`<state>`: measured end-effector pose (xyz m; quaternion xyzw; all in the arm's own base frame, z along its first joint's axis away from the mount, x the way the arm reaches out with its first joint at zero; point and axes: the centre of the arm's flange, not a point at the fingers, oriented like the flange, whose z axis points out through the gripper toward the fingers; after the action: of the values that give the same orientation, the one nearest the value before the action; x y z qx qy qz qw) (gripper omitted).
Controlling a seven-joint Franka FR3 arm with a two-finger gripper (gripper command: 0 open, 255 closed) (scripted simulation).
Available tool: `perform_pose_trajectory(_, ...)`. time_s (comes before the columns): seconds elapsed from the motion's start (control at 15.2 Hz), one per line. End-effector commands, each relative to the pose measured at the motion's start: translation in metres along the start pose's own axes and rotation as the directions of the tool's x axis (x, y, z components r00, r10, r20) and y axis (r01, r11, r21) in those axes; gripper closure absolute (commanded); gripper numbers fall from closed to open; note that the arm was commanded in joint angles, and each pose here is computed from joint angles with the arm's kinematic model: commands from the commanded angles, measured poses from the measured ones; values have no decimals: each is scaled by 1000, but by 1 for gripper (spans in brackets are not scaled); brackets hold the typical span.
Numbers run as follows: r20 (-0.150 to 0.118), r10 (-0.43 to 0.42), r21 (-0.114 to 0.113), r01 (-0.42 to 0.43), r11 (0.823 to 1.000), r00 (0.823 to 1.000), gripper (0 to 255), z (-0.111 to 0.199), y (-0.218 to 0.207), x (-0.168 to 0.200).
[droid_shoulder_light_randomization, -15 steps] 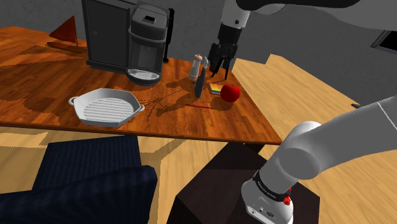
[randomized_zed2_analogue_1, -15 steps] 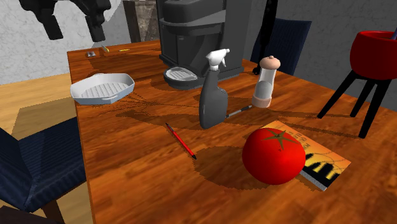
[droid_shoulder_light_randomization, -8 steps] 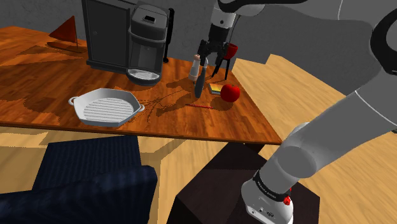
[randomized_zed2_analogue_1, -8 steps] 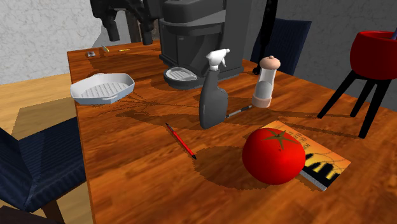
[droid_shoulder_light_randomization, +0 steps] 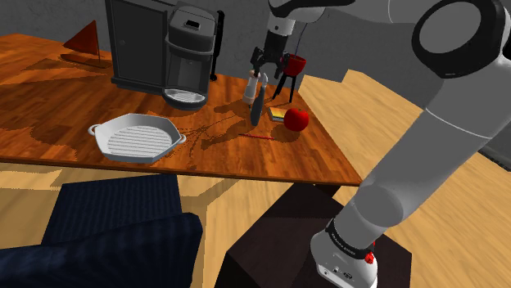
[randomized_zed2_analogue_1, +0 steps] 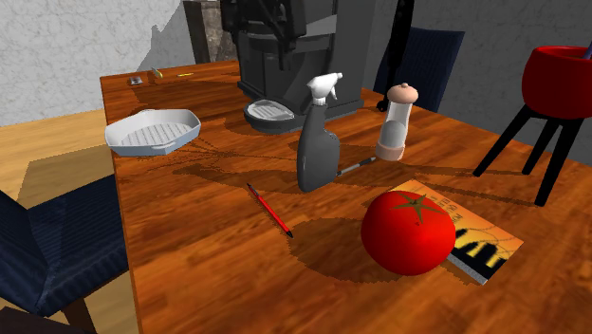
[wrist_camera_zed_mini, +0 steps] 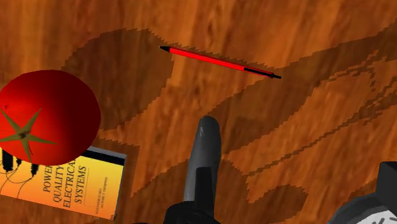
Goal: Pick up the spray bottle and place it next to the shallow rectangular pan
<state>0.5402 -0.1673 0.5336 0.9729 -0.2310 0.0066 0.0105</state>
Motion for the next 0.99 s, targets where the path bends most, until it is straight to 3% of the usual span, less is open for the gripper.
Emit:
perform_pose_trajectory(0.0, -5, 57, 0, -57, 998, 998, 0, 3, 13, 22)
perform_pose_trajectory(0.33, -15, 195, 3, -195, 981, 981, 0, 13, 50, 74)
perform_pose_trajectory(0.92, -16, 202, 3, -202, 979, 979, 0, 54, 52, 77)
